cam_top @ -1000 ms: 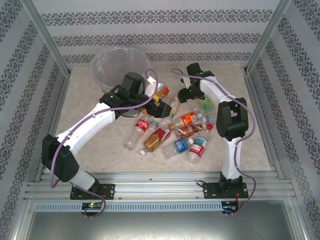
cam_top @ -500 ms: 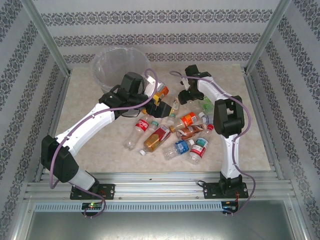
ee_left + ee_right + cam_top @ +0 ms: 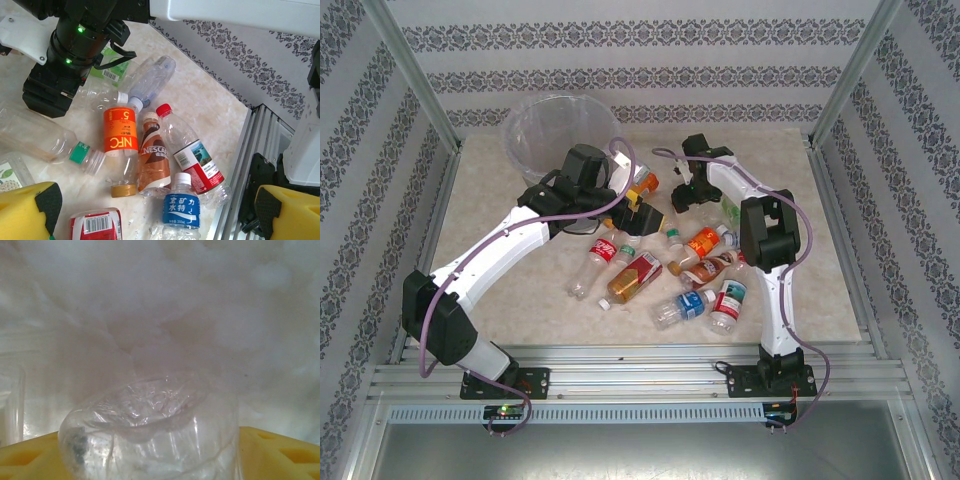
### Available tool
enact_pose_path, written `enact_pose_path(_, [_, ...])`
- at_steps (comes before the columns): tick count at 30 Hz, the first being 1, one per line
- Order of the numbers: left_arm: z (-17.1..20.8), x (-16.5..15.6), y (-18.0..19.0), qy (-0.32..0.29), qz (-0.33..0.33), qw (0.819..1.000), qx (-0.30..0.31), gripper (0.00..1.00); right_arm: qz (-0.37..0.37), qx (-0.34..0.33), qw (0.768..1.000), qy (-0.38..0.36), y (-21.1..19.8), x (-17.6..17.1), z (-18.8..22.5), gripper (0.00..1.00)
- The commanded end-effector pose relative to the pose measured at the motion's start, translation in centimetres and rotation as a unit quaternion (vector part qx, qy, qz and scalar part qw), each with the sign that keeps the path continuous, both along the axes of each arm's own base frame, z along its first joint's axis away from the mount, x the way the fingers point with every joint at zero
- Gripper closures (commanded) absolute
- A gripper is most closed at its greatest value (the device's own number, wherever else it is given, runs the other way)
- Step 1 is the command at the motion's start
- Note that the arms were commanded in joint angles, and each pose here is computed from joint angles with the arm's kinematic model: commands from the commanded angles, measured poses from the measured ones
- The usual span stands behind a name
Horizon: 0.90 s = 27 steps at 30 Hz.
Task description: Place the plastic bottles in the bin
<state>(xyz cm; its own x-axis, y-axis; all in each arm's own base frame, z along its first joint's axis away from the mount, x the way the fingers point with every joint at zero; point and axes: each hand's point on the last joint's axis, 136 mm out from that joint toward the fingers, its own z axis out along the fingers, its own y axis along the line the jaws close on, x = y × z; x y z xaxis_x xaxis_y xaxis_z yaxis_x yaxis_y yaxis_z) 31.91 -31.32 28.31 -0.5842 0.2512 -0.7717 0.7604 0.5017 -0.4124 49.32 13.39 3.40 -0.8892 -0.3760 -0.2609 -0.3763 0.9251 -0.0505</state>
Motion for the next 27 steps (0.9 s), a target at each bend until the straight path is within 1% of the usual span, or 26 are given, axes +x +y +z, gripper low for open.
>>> enact_pose_path(1, [1.1,-0.3,-0.5,-0.017,-0.009,1.0,-0.008,0.0,0.007,-0.015,1.0,-0.005,0.2,0.3,0.1,0.26])
enact_pose_path(4, [1.1,-0.3,-0.5,-0.016,-0.008,1.0,-0.009,0.0,0.003,-0.017,1.0,-0.018,0.1,0.7,0.5,0.34])
enact_pose_path(8, [1.2,-0.2,-0.5,-0.015,-0.005,1.0,-0.011,0.0,-0.004,-0.009,0.999,-0.051,0.2,1.6,2.4,0.35])
enact_pose_path(10, [1.1,-0.1,-0.5,-0.012,-0.002,1.0,-0.013,0.0,-0.011,-0.009,0.997,-0.076,0.0,2.2,3.8,0.38])
enact_pose_path(16, [1.3,0.3,-0.7,-0.006,0.01,1.0,-0.021,0.0,-0.037,0.023,0.986,-0.159,0.0,3.7,9.6,0.39])
enact_pose_path(20, [1.2,1.0,-0.9,0.01,0.027,0.999,-0.031,0.0,-0.052,0.065,0.978,-0.189,0.5,3.1,13.5,0.39])
enact_pose_path(22, [1.2,1.3,-1.0,0.019,0.036,0.999,-0.036,0.0,-0.06,0.101,0.974,-0.194,0.9,2.4,15.4,0.39])
enact_pose_path(25, [1.3,2.0,-1.1,0.026,0.058,0.997,-0.051,0.0,-0.072,0.184,0.961,-0.195,1.8,0.9,18.2,0.39])
enact_pose_path(27, [1.6,2.7,-1.2,0.024,0.074,0.994,-0.07,0.0,-0.077,0.242,0.948,-0.194,2.4,-0.2,20.1,0.39])
